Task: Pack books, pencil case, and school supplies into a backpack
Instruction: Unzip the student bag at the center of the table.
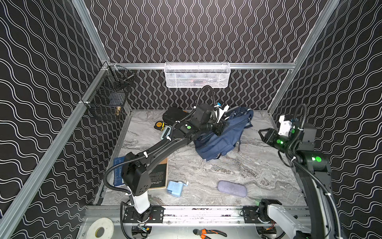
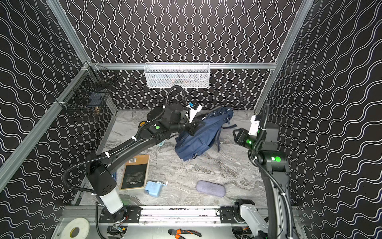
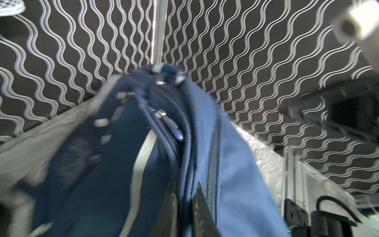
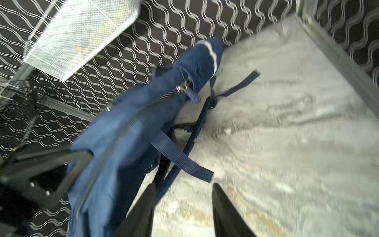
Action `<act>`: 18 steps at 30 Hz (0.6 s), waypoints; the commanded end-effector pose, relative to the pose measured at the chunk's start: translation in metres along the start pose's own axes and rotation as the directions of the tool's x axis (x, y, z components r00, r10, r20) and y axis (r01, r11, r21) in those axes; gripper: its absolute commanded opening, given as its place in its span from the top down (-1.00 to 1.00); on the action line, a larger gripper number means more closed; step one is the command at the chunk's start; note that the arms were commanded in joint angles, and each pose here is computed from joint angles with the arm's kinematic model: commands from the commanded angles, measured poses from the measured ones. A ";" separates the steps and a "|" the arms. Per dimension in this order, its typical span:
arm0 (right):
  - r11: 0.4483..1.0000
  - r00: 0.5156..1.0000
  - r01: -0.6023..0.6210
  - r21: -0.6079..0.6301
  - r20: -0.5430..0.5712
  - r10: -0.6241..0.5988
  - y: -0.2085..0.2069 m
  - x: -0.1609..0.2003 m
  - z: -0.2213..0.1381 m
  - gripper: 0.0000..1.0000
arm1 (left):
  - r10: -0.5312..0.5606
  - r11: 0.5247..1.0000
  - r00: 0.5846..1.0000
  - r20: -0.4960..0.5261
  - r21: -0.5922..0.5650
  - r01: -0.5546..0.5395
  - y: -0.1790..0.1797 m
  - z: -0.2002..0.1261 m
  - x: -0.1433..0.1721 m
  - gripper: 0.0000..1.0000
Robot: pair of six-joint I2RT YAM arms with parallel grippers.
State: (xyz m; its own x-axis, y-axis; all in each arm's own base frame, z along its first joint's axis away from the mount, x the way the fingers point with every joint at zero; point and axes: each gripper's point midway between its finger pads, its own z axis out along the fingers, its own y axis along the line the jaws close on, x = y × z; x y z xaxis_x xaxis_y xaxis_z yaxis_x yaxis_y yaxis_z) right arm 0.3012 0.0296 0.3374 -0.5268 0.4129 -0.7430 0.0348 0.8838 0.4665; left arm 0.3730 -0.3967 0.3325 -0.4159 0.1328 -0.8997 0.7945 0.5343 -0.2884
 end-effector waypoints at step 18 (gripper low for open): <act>0.843 0.954 0.283 -0.458 0.223 -0.199 0.027 0.008 0.033 0.21 | 0.164 0.862 0.965 0.205 0.445 -0.241 -0.038 -0.058 -0.054 1.00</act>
State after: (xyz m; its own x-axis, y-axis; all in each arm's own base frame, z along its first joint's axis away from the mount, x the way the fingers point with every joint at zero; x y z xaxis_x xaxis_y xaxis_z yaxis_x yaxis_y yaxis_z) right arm 0.3353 0.0479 0.3166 -0.3558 0.2755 -0.8930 -0.4049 0.8158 0.4130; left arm 0.3528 -0.3792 0.3870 -0.3299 0.0806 -0.9406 0.9386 0.1343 -0.3177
